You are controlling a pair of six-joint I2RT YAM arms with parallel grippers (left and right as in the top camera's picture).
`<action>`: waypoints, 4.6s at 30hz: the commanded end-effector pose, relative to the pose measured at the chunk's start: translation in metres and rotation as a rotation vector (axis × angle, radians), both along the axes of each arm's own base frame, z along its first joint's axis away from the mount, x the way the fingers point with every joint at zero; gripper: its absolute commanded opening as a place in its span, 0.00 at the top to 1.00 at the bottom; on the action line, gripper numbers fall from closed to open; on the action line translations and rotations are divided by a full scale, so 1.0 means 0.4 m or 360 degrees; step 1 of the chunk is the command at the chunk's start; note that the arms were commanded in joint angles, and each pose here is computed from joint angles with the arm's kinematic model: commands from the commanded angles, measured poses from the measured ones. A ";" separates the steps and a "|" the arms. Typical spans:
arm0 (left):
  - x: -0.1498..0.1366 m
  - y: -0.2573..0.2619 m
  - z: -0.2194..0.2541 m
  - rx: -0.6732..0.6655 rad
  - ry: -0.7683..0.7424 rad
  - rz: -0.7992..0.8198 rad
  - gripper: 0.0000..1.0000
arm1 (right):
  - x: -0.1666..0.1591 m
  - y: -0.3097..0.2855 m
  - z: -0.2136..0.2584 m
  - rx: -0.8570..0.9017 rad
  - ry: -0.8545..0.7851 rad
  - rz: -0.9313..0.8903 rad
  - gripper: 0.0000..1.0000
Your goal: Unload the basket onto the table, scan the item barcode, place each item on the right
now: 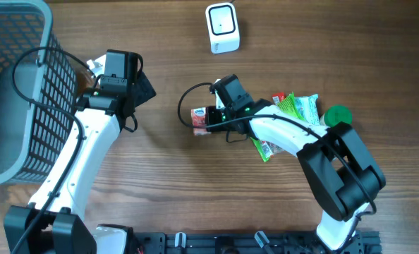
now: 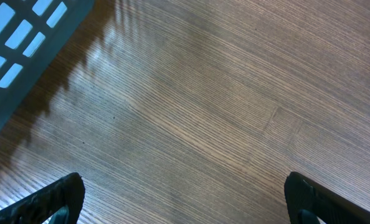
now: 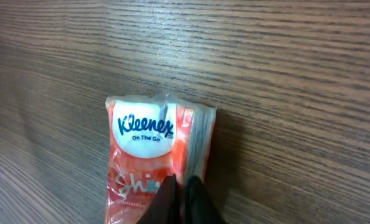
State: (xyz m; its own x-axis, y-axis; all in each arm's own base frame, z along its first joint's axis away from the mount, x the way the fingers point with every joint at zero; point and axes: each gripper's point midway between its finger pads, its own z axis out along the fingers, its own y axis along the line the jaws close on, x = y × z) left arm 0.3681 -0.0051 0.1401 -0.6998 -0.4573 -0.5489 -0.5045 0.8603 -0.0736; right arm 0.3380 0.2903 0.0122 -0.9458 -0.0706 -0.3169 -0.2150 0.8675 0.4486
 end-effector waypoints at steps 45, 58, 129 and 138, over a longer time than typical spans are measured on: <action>-0.002 0.003 -0.004 0.0000 0.0007 0.0003 0.00 | 0.559 -0.118 0.436 -0.2092 -0.1279 0.0204 0.96; -0.001 0.003 -0.004 0.0000 0.0007 0.0003 0.00 | 0.650 -0.084 0.256 -0.2236 -0.1334 0.0517 0.96; -0.001 0.003 -0.004 0.0000 0.0007 0.0003 0.00 | 0.228 -0.462 0.455 -0.0476 -0.0337 -0.0245 0.00; -0.001 0.003 -0.004 0.0000 0.0007 0.0003 0.00 | 0.176 -0.472 0.641 -0.0395 -0.0608 -0.0292 0.00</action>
